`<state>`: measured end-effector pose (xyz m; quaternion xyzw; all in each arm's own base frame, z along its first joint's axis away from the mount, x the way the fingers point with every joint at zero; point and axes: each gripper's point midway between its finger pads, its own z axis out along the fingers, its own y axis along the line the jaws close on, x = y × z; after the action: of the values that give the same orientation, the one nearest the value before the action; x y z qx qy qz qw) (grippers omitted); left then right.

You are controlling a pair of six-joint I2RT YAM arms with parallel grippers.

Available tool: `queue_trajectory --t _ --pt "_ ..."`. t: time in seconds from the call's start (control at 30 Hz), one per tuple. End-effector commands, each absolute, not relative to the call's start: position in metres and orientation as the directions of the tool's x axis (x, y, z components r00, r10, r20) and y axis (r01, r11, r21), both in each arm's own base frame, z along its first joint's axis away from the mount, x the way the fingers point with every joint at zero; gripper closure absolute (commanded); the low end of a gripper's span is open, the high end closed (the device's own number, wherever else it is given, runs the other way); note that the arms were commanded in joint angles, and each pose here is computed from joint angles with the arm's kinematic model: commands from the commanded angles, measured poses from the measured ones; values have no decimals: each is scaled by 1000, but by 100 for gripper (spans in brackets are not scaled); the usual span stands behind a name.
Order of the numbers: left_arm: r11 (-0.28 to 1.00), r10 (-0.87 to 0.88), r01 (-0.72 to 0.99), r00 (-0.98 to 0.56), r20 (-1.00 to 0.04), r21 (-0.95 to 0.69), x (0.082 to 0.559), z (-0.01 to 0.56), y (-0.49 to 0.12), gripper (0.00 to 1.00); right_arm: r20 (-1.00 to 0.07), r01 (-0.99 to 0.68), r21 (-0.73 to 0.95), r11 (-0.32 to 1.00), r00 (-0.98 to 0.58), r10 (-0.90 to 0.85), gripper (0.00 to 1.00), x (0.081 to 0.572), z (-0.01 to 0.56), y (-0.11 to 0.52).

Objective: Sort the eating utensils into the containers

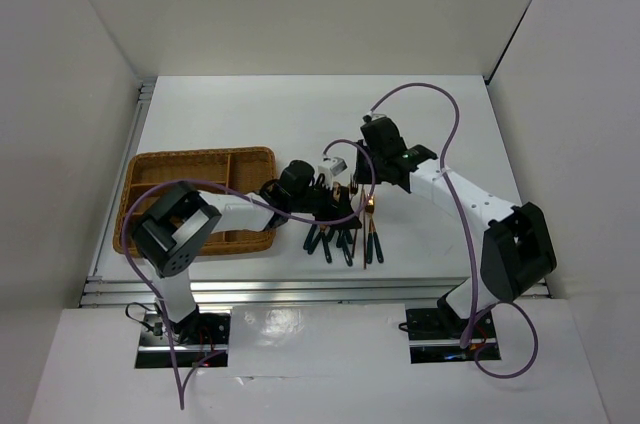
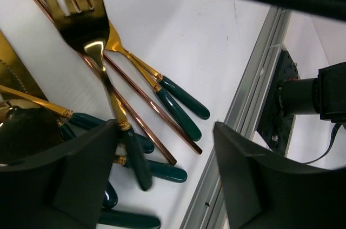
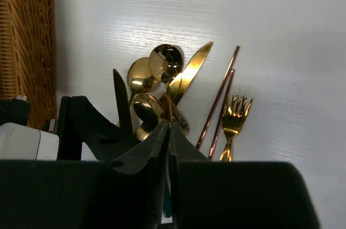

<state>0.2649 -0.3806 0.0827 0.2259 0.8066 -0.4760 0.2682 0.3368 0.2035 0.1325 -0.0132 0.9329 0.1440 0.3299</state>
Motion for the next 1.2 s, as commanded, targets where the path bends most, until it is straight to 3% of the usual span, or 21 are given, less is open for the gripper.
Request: queue_trajectory --t 0.0,0.2,0.27,0.43,0.6,0.87,1.03,1.17 --pt "371 88 663 -722 -686 -650 268 101 -396 20 -669 -140 288 947 -737 94 92 344 165 206" --pt "371 85 656 -728 -680 -657 269 96 -398 58 -677 -151 300 942 -729 99 92 345 170 208" --pt "371 85 657 -728 -680 -657 270 93 -398 60 -677 -151 300 942 -729 99 92 345 170 208" --pt "401 105 640 -743 -661 -655 273 92 -398 53 -648 -89 255 963 -755 102 84 337 155 194" --pt "426 164 649 -741 -652 -630 264 90 -387 31 -578 36 212 977 -801 155 81 322 129 164" --pt "460 230 640 -755 -614 -615 247 73 -373 16 -551 166 242 956 -787 276 74 310 125 128" --pt "451 244 658 -741 -625 -604 238 70 -375 15 -530 176 234 956 -801 277 74 302 116 124" --pt "434 269 654 -750 -604 -619 232 62 -379 20 -522 181 245 952 -803 287 74 301 113 125"
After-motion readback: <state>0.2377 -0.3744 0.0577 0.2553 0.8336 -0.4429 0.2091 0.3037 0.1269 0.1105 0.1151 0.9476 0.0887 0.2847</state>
